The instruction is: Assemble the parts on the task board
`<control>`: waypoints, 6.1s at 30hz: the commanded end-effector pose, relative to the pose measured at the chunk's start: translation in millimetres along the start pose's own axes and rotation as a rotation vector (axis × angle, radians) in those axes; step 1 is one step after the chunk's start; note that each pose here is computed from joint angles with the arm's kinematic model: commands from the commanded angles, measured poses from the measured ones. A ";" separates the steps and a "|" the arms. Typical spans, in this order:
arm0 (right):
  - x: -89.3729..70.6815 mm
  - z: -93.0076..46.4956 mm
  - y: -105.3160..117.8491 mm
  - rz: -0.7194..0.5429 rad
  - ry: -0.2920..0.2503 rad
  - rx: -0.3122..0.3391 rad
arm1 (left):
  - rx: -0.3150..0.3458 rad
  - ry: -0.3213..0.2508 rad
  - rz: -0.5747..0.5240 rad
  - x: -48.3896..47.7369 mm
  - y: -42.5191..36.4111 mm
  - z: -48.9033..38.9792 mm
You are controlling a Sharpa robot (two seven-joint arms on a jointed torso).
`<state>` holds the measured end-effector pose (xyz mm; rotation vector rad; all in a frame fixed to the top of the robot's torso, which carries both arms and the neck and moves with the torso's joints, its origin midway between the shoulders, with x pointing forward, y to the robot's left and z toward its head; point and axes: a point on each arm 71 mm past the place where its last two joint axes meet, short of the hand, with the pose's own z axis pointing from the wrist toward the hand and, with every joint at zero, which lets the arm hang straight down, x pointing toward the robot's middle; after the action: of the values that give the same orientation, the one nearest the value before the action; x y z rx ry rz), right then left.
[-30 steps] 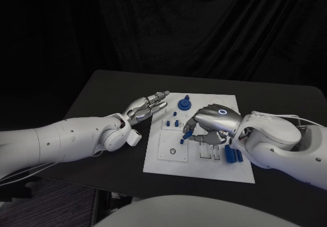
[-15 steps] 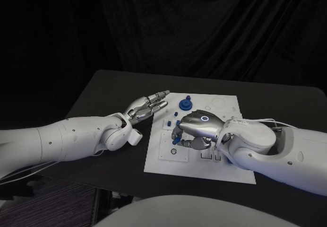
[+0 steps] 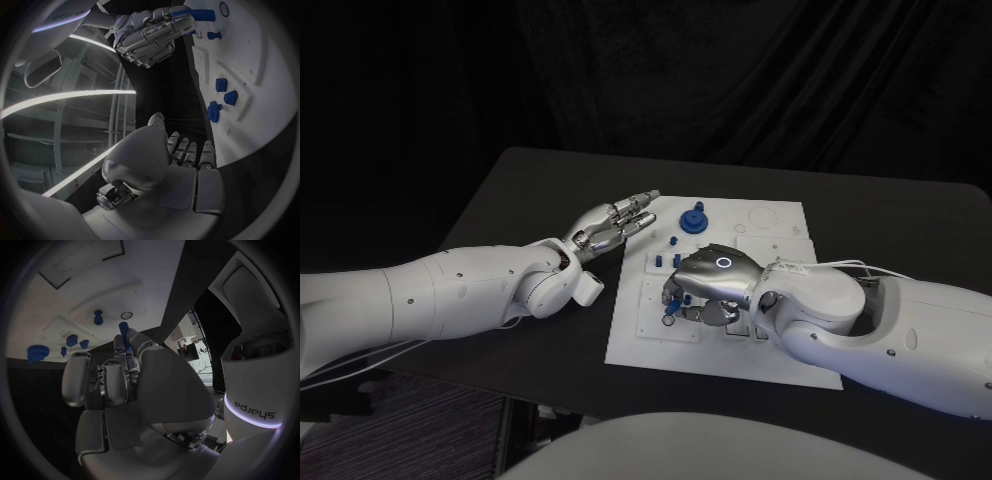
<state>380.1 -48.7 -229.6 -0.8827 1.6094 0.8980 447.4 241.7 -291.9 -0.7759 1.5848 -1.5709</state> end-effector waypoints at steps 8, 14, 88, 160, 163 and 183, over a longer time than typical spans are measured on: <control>7.6 1.7 0.6 -0.011 0.021 0.014 | 0.083 -0.012 0.003 0.4 -5.5 0.4; 10.6 2.8 1.2 -0.007 0.025 0.013 | 0.083 -0.006 -0.002 1.1 -5.3 0.8; 24.2 10.3 0.6 0.036 0.083 0.019 | 0.061 0.024 -0.027 5.5 -2.1 2.1; 22.2 -168.2 -79.1 0.166 0.075 0.783 | 0.073 0.028 -0.048 4.3 2.8 -10.1; 24.1 -167.6 -79.0 0.168 0.078 0.783 | 0.072 0.027 -0.048 3.7 2.9 -10.6; 31.2 -161.0 -77.8 0.174 0.085 0.767 | 0.060 0.025 -0.048 1.5 3.5 -13.1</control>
<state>374.9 -229.2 -241.2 -0.2541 1.9285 0.3014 437.1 249.1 -301.9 -0.8071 1.6163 -1.5888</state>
